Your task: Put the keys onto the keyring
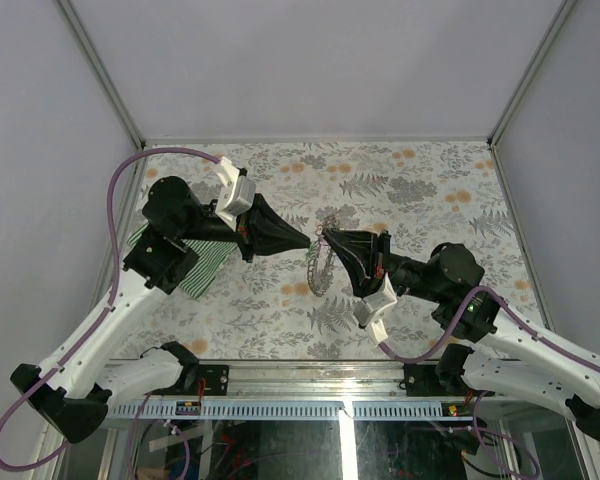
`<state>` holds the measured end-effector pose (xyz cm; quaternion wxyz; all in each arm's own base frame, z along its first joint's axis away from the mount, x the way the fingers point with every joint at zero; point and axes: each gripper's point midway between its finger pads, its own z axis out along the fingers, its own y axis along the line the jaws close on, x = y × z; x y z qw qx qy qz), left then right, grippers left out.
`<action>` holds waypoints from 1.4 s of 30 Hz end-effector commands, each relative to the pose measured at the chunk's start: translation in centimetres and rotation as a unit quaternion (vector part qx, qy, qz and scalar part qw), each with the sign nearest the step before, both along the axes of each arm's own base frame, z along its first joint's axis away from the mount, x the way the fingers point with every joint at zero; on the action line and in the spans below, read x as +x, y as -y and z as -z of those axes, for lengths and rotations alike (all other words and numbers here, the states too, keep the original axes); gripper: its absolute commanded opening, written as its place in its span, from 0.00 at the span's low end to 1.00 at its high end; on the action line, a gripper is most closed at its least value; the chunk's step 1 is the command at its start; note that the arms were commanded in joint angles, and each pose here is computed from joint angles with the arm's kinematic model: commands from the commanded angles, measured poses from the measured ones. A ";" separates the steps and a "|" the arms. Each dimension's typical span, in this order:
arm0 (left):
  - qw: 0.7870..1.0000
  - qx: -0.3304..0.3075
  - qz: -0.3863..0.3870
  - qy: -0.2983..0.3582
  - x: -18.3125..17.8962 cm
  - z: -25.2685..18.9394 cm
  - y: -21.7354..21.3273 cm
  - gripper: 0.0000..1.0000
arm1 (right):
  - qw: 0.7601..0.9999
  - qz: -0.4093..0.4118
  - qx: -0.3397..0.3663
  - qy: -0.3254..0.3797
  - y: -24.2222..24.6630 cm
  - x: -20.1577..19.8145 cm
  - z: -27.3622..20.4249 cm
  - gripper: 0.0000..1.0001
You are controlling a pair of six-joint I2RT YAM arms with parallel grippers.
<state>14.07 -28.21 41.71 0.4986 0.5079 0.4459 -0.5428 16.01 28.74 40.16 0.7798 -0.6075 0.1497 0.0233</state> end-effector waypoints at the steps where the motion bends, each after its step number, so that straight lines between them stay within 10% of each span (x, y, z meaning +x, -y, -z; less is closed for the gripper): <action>1: 0.999 -0.018 -0.026 0.026 0.4 -1.5 -0.3 0.00 | 0.995 0.017 0.081 0.052 1.6 -0.5 -6.4 0.00; 15: 0.996 -0.037 -0.083 0.020 2.2 -1.9 -0.3 0.00 | 0.992 0.035 0.091 -0.076 2.0 0.9 -6.7 0.00; 42: 0.990 -0.065 -0.122 -0.034 3.5 -3.2 -0.3 0.00 | 0.905 0.068 0.076 -0.413 0.9 2.4 -6.0 0.00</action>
